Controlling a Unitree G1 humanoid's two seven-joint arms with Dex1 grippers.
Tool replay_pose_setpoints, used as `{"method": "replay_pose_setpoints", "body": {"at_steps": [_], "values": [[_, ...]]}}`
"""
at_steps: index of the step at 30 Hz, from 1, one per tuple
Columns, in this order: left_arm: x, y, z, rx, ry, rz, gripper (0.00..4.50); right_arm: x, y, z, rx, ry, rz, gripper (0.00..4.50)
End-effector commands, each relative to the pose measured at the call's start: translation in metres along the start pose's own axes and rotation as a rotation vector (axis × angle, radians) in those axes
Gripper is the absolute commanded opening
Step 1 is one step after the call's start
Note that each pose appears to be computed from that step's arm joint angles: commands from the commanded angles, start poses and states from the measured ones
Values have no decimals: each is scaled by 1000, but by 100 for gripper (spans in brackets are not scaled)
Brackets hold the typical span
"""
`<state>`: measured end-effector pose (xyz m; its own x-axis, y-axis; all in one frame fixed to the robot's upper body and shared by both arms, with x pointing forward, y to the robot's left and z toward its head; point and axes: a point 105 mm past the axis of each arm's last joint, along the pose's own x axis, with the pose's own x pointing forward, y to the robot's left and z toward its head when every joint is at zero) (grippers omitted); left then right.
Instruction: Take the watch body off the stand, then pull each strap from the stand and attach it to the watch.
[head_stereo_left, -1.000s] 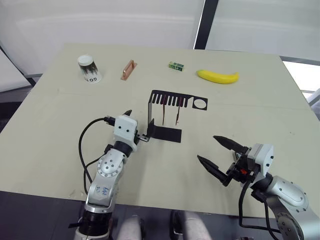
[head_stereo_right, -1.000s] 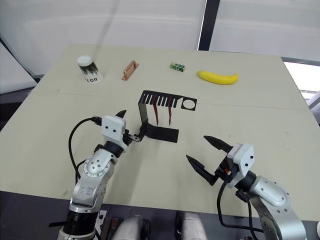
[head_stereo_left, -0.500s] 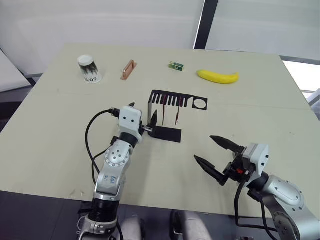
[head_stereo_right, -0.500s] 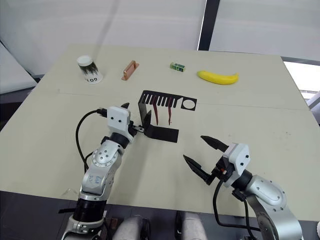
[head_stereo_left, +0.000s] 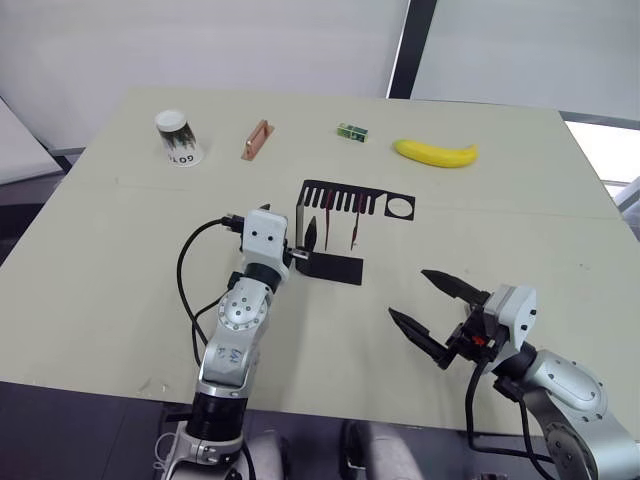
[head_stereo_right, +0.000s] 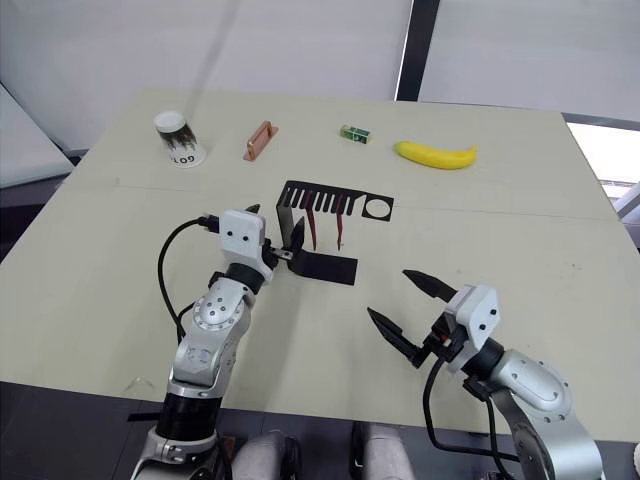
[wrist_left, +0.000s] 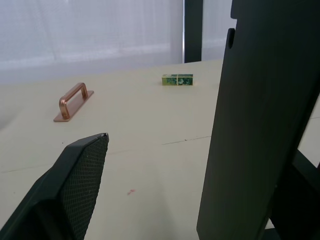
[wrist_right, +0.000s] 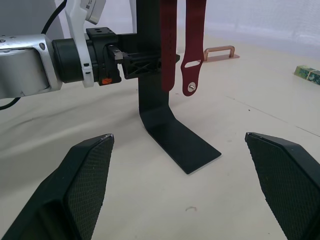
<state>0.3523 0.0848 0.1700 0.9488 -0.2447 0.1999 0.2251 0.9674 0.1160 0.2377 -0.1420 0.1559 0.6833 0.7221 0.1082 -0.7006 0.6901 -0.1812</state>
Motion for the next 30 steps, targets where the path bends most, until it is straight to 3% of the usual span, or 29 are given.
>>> {"method": "replay_pose_setpoints", "body": {"at_steps": [1, 3, 10, 18, 25, 30], "values": [[1, -6, 12, 7, -40, -2, 425, 1, 0, 5, -15, -21, -12, 449], [1, -5, 11, 9, -36, 1, 365, 1, -1, 5, -15, -21, -14, 450], [2, -9, 9, 7, -26, -18, 3, 1, -2, 3, -17, -21, -35, 450], [2, -14, 8, 7, -21, -42, 3, 12, 4, 2, 36, -55, -85, 450], [4, -14, 6, -20, -16, -16, 3, 47, 3, 6, 102, -82, -248, 450], [5, -14, 7, -6, -27, 10, 3, 77, 11, 18, 118, -139, -244, 450]]}}
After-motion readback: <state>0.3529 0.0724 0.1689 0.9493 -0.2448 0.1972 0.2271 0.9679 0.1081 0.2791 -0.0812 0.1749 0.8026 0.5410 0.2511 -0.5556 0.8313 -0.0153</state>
